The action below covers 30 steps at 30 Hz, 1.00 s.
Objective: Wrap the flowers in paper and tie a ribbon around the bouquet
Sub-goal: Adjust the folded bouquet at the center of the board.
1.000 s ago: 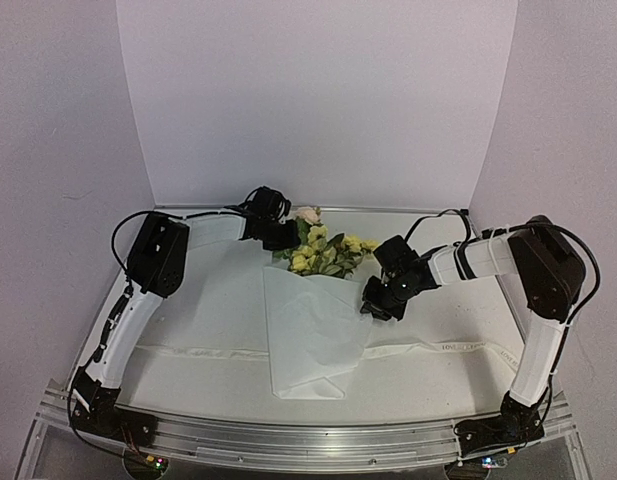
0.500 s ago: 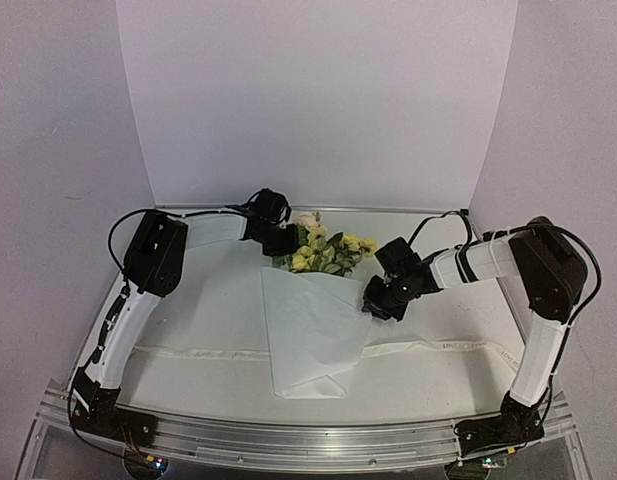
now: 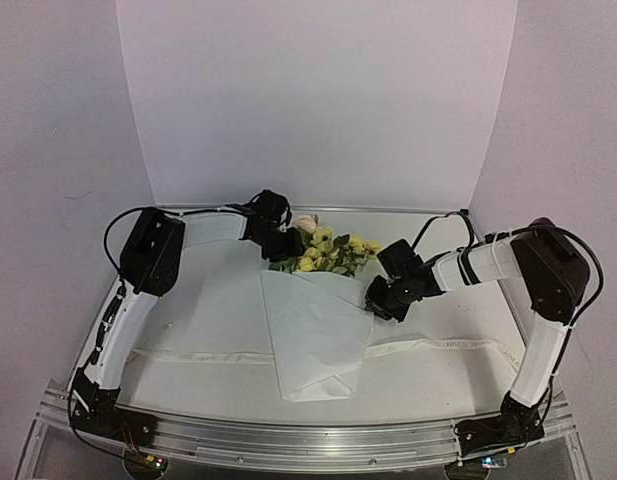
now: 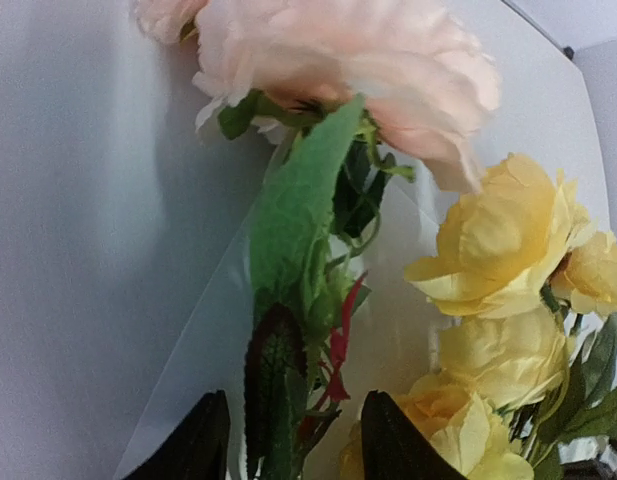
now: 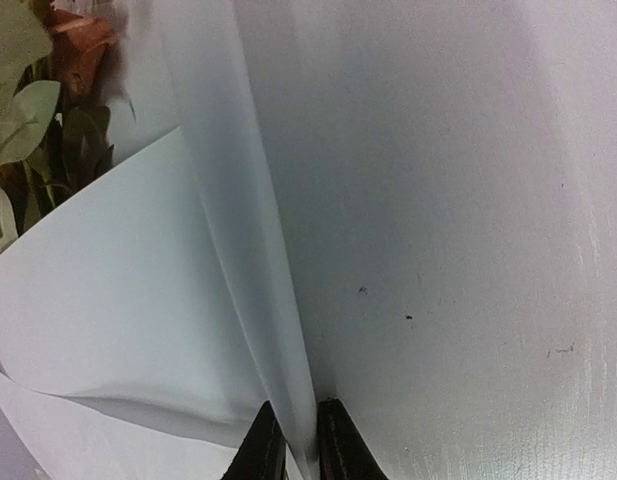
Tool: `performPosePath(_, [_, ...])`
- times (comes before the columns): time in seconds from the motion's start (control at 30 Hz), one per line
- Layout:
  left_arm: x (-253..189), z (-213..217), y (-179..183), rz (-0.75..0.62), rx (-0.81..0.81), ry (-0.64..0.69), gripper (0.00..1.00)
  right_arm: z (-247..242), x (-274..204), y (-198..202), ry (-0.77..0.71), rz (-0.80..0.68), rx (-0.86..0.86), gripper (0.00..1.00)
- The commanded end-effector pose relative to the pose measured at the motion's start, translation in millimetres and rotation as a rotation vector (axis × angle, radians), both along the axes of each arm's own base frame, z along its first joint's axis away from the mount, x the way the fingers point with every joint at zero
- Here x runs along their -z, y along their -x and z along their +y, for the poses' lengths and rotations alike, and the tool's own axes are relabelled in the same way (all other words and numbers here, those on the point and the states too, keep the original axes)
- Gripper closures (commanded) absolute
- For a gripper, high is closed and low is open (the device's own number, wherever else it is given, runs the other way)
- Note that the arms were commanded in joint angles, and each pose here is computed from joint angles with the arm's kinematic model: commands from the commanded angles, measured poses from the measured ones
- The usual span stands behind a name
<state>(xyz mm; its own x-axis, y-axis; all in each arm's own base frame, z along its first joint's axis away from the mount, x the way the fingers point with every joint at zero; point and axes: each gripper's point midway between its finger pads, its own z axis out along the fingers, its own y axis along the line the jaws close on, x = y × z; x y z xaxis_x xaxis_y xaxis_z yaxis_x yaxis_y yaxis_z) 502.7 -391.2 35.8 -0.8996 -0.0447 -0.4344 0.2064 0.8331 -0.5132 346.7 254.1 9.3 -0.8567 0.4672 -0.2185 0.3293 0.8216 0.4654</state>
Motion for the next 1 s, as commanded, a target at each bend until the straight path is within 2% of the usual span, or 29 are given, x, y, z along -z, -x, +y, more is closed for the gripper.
performPosePath(0.0, [-70,1,-14,-0.128,-0.004,0.045,0.42,-16,12,9,0.061,0.031,0.027,0.86])
performPosePath(0.1, [-79,7,-29,-0.146,-0.021,0.063,0.41,-15,13,8,0.058,0.033,0.024,0.86])
performPosePath(0.3, [-64,8,-53,-0.146,-0.009,0.049,0.39,-13,14,7,0.056,0.038,0.023,0.86])
performPosePath(0.67, [-42,-6,-54,-0.139,0.059,0.073,0.44,-11,18,7,0.054,0.049,0.022,0.86])
performPosePath(0.8, [-43,-10,-49,-0.135,0.068,0.087,0.53,-11,19,7,0.055,0.051,0.026,0.86])
performPosePath(0.97, [-49,-7,-45,-0.125,0.05,0.096,0.85,-14,18,6,0.062,0.045,0.043,0.89])
